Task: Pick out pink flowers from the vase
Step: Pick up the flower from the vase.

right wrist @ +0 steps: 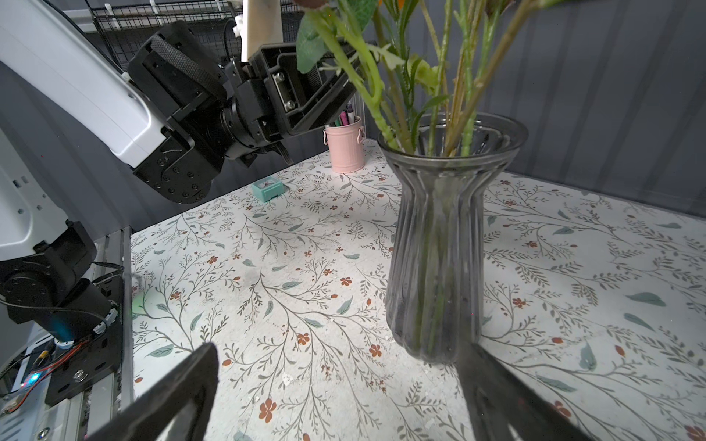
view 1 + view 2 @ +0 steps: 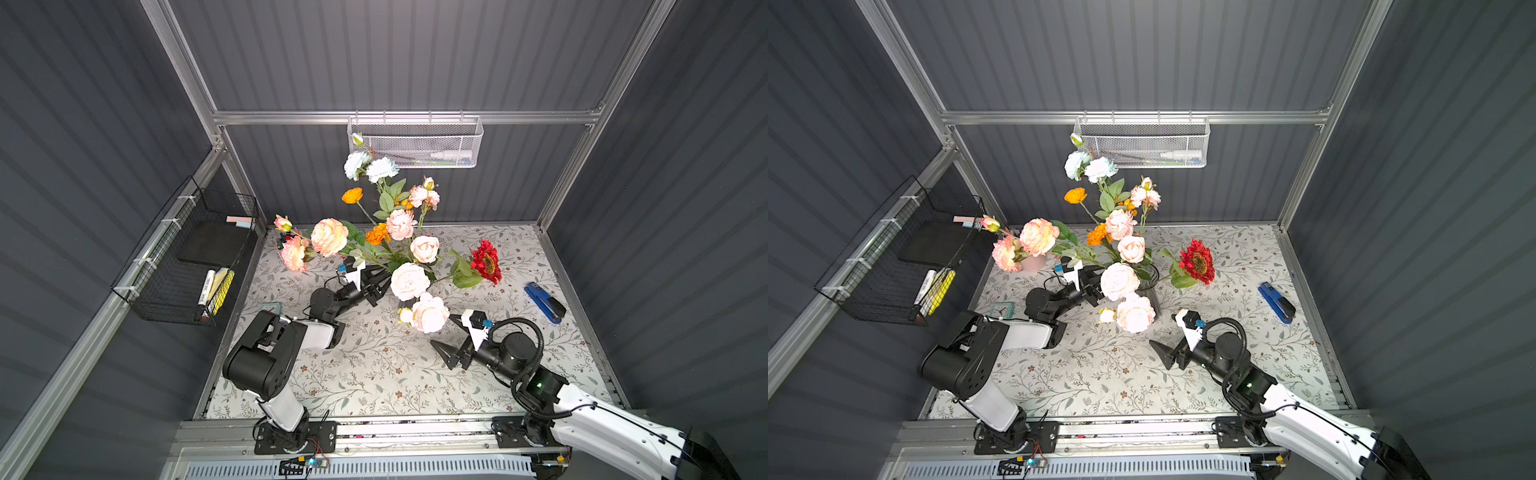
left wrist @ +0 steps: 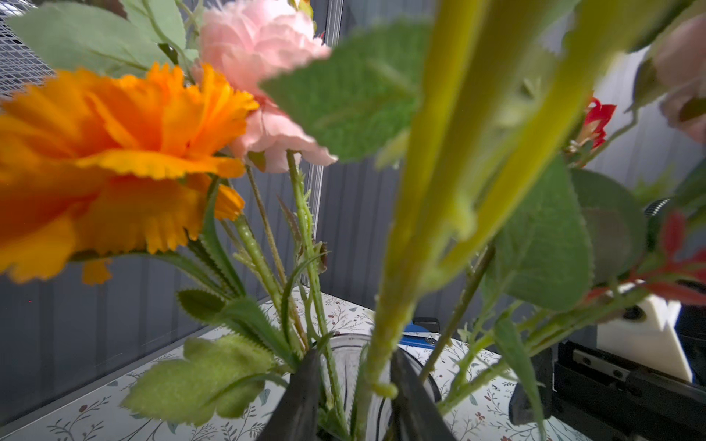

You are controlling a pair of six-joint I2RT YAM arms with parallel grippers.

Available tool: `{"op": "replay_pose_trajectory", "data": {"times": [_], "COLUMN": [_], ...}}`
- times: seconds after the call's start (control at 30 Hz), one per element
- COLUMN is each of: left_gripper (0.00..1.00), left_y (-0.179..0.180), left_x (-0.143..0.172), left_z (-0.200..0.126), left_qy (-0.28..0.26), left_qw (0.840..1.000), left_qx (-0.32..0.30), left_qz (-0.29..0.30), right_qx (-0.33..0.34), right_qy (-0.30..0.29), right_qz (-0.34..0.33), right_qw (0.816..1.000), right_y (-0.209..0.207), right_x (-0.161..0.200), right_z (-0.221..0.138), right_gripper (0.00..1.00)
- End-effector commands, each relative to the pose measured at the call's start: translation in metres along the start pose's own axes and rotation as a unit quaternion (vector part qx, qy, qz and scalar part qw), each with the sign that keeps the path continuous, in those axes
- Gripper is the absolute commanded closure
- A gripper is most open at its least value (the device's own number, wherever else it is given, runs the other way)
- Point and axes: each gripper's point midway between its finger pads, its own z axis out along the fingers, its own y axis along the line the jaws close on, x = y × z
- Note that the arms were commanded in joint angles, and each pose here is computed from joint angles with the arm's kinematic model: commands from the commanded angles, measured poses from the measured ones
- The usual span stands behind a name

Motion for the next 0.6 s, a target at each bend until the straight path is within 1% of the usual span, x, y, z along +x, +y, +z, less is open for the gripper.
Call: {"op": "replay_pose_trajectory", "data": {"times": [0.0, 0.13, 0.27, 0.43, 0.57], "left_gripper": [0.73, 0.75, 0.83, 0.86, 0.94], "left_y": [-0.010, -0.010, -0.012, -0.015, -0.016], "left_x": [-0.012, -0.014, -0.021, -0.034, -0.044], "left_z": [0.005, 0.007, 0.010, 0.016, 0.021], "left_qy": [-0.018, -0.020, -0.026, -0.035, -0.032], "left_qw": [0.999, 0.999, 0.999, 0.998, 0.997], "left_qx": [0.029, 0.032, 0.042, 0.055, 0.059], "left_qz": [0.011, 0.009, 0.001, -0.014, -0.031], "right_qx": [0.002, 0.005, 0.006, 0.008, 0.013], "right_qy": [-0.022, -0.020, -0.018, -0.017, -0.015], "right_qz": [-0.009, -0.012, -0.012, -0.016, -0.030], "right_qw": [1.000, 1.000, 1.000, 1.000, 0.999], "right_y": [0.001, 0.000, -0.001, -0.001, -0.002], "right_x": [-0.018, -0.019, -0.019, -0.023, -0.029], "right_z": [0.001, 0.002, 0.002, 0.004, 0.006], "right_gripper": [0.01, 0.01, 0.01, 0.01, 0.01]}}
